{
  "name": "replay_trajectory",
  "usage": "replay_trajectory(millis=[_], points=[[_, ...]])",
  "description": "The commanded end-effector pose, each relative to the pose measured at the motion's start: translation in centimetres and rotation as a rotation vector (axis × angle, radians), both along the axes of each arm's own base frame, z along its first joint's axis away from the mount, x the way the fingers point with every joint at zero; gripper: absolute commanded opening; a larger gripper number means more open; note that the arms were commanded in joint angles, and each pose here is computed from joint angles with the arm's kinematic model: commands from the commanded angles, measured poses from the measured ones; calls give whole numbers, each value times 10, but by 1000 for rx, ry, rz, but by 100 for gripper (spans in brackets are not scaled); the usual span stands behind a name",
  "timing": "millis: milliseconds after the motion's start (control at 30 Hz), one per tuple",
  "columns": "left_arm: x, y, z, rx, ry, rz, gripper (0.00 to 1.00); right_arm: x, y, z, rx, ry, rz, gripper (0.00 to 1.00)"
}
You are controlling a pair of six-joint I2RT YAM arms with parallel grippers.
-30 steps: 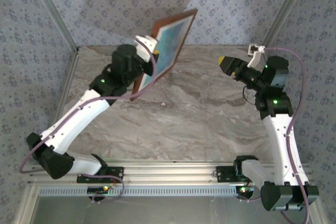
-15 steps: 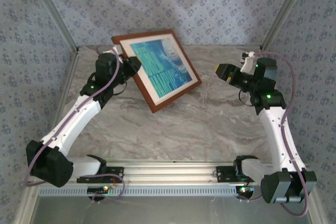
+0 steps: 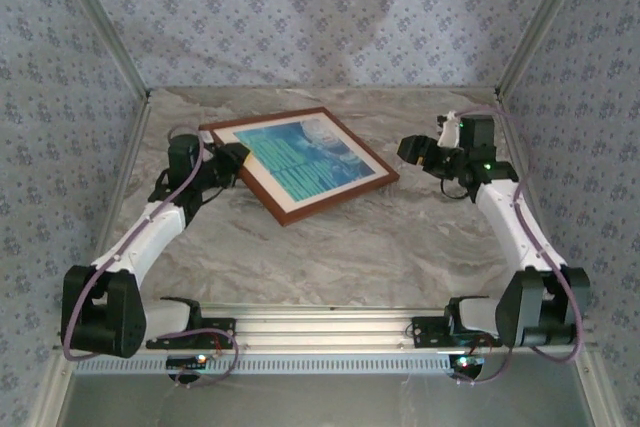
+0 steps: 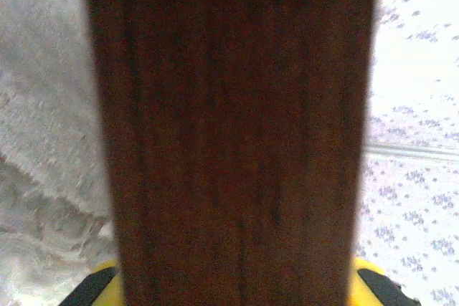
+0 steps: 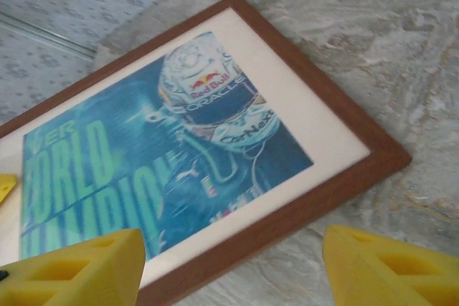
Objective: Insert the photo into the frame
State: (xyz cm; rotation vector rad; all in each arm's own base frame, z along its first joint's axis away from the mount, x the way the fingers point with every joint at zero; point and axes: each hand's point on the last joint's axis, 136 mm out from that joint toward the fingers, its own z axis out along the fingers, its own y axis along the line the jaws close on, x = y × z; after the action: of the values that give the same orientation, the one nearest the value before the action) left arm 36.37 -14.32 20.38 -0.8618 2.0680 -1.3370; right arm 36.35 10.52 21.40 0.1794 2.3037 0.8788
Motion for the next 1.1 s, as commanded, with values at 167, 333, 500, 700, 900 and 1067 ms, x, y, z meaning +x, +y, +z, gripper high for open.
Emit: replay_trajectory(millis=[167, 333, 500, 700, 900, 1067], points=[[-18, -32, 4, -113, -96, -311, 0, 34, -12, -25, -105, 31, -30, 70], [-1, -25, -42, -43, -34, -313, 7, 52, -25, -58, -195, 85, -71, 72], [26, -18, -80, 43, 19, -292, 21, 66, -32, -92, -244, 149, -92, 73], [58, -1, -118, 118, 82, -252, 43, 72, -34, -123, -290, 213, -92, 75], [79, 25, -138, 205, 123, -201, 57, 70, -32, -150, -349, 300, -56, 78], [76, 56, -143, 434, 157, -150, 73, 47, -31, -169, -440, 364, -18, 79]])
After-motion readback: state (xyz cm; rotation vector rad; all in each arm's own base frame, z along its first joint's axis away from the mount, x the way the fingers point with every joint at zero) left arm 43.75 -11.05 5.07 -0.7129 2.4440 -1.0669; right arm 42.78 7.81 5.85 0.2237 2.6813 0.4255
